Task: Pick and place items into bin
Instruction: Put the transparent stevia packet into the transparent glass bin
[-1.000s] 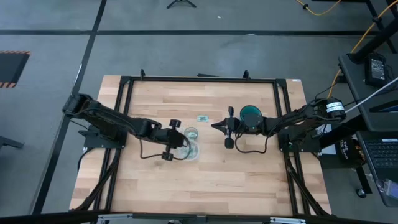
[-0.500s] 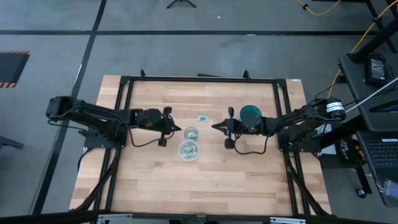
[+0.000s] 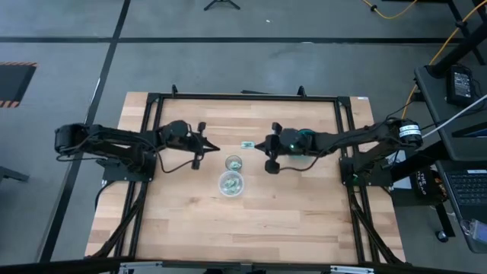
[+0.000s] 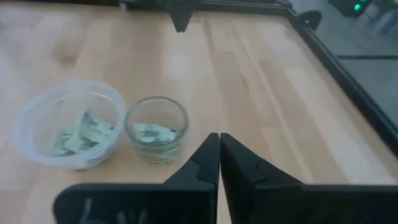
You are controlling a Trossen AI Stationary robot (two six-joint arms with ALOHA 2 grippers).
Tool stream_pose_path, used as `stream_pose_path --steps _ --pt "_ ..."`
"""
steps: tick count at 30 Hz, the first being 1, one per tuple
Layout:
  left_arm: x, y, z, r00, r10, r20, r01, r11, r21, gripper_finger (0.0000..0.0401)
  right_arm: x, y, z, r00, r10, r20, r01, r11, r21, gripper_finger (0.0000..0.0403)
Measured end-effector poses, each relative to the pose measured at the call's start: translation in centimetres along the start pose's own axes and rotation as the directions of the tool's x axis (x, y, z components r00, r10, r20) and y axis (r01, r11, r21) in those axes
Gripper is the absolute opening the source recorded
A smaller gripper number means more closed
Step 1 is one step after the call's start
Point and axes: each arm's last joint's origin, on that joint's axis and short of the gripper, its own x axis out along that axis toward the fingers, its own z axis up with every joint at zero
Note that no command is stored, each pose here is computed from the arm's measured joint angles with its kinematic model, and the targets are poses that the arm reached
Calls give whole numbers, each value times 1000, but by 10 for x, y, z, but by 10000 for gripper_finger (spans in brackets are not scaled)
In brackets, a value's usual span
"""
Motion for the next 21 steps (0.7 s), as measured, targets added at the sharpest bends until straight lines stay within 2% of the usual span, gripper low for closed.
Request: stream_pose_path --steps 4,10,13,17,21 --pt "-3 11 -6 998 57 6 -57 998 -34 1 0 -13 14 998 -32 -47 33 999 11 17" --pt "-7 18 -7 998 -24 53 26 999 -25 2 0 -29 24 995 -69 -74 71 997 27 17" --pt "-8 20 -8 999 -11 49 12 1000 -28 1 -2 -37 22 983 -78 -169 80 997 9 17" --pt "-8 21 -8 999 -2 47 4 999 -42 5 -10 -46 22 940 -84 -331 89 996 -1 17" --pt "-8 21 -8 999 0 51 3 999 -42 7 -18 -56 34 908 -89 -409 129 989 70 19"
